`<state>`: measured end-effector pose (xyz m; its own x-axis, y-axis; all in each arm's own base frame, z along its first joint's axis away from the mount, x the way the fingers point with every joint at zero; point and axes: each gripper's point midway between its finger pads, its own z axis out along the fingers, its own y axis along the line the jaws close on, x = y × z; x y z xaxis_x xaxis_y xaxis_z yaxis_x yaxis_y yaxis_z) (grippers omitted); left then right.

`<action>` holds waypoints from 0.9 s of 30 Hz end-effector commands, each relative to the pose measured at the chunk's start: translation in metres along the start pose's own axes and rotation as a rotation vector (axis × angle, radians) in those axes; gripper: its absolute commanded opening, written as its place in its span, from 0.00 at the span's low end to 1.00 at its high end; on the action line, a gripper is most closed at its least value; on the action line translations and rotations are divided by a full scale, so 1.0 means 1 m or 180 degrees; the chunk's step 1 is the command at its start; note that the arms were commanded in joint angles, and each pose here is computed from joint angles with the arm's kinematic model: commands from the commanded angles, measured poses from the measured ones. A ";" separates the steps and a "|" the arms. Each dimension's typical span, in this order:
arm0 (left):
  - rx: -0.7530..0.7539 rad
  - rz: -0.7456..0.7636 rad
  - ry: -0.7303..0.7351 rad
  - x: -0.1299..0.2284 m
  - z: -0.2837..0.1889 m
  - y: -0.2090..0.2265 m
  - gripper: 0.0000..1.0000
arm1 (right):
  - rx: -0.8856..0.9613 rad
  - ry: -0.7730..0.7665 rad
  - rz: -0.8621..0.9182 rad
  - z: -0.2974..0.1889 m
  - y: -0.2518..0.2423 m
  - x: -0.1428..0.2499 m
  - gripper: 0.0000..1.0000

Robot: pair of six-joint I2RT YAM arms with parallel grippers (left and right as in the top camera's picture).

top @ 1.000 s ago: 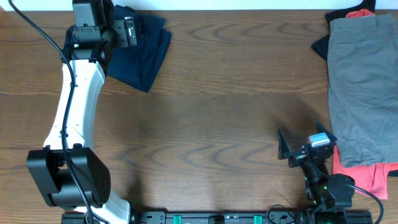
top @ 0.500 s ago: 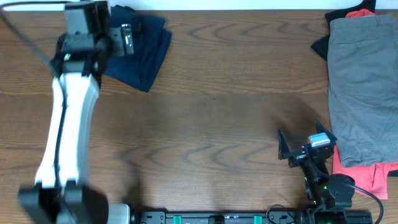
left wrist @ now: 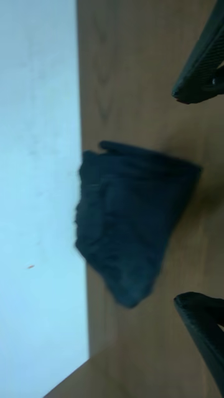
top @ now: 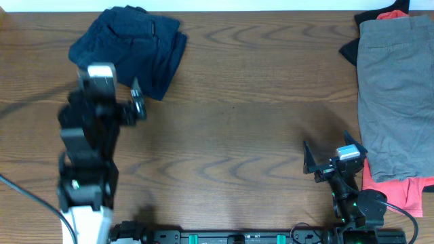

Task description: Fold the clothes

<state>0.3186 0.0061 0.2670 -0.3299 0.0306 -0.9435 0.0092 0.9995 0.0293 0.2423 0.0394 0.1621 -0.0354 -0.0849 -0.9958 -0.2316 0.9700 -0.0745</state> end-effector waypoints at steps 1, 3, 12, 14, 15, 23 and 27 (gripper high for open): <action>0.0111 0.0056 -0.0116 0.029 -0.015 -0.008 0.98 | 0.0051 0.0006 0.0039 0.000 -0.003 0.001 0.99; 0.0119 0.0060 -0.0183 0.046 -0.021 -0.009 0.98 | 0.0051 0.0006 0.0039 0.000 -0.003 0.001 0.99; 0.0133 0.0085 -0.0524 0.092 -0.036 -0.014 0.98 | 0.0051 0.0006 0.0039 0.000 -0.003 0.001 0.99; 0.0129 0.0087 -0.0577 0.097 -0.037 -0.014 0.98 | 0.0051 0.0006 0.0039 0.000 -0.003 0.001 0.99; 0.0128 0.0090 -0.0604 0.100 -0.038 -0.014 0.98 | 0.0051 0.0006 0.0039 0.000 -0.003 0.001 0.99; 0.0166 0.0105 -0.0730 0.124 -0.033 -0.018 0.98 | 0.0051 0.0006 0.0039 0.000 -0.003 0.001 0.99; 0.0185 0.0110 -0.0738 0.131 -0.031 -0.020 0.98 | 0.0051 0.0006 0.0039 0.000 -0.003 0.001 0.99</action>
<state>0.2463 -0.0072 0.1516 -0.1278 0.0405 -0.9910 0.0575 0.9978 0.0334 0.2423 0.0394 0.1621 -0.0354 -0.0849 -0.9958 -0.2316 0.9700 -0.0745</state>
